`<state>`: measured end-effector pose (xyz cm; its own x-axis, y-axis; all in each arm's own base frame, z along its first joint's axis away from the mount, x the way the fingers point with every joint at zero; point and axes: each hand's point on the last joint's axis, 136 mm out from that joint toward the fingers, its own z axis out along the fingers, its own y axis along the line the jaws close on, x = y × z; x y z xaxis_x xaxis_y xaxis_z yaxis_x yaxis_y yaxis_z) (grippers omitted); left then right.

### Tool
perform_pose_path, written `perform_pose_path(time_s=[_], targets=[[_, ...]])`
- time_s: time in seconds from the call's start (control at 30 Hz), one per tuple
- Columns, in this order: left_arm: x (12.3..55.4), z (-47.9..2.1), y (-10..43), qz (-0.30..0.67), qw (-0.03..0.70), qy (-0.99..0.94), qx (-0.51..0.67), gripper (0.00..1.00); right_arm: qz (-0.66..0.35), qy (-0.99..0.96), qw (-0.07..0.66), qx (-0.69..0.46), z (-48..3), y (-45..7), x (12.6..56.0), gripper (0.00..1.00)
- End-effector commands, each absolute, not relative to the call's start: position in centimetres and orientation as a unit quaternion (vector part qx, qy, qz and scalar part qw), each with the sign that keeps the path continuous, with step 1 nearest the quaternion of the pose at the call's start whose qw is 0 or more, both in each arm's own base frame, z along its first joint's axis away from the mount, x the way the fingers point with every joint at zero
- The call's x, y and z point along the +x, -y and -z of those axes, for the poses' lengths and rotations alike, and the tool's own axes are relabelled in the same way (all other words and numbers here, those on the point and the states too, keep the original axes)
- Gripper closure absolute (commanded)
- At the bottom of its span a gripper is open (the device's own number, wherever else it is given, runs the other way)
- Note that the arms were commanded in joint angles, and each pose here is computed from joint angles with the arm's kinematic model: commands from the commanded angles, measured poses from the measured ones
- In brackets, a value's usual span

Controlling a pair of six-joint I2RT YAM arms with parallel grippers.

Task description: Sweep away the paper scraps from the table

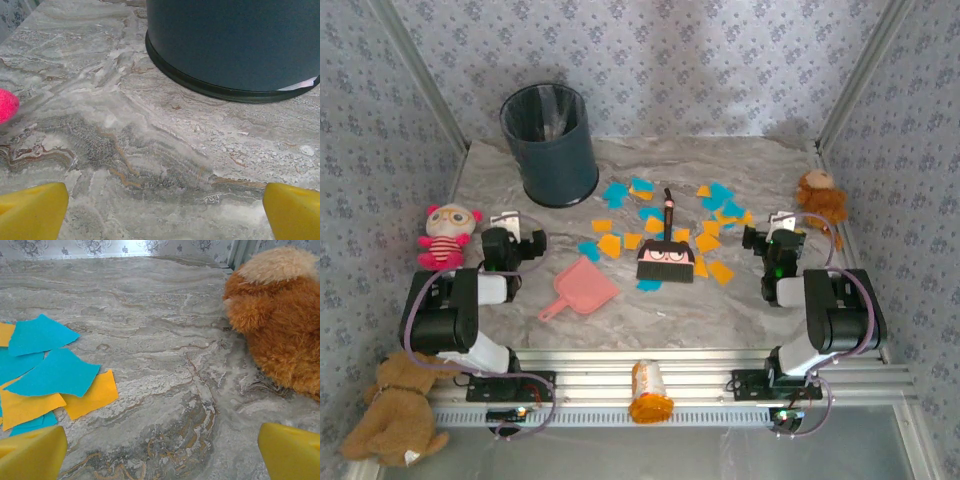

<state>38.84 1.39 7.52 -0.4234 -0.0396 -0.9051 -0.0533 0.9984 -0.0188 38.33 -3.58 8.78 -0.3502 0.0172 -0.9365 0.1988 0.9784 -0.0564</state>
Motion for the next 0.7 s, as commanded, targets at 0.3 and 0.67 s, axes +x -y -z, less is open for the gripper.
perform_pose_path(time_s=[0.3, 0.67], targets=[[39.80, -8.86, -1.25, -0.007, 0.555, -0.832, -0.025, 0.00, 0.090, -0.816, 0.567, 0.065, -8.93, 3.78, 38.60, 0.00], [39.67, -8.94, -1.72, -0.016, 0.558, -0.829, -0.037, 0.01, 0.090, -0.815, 0.569, 0.066, -9.08, 3.81, 38.56, 0.00]])
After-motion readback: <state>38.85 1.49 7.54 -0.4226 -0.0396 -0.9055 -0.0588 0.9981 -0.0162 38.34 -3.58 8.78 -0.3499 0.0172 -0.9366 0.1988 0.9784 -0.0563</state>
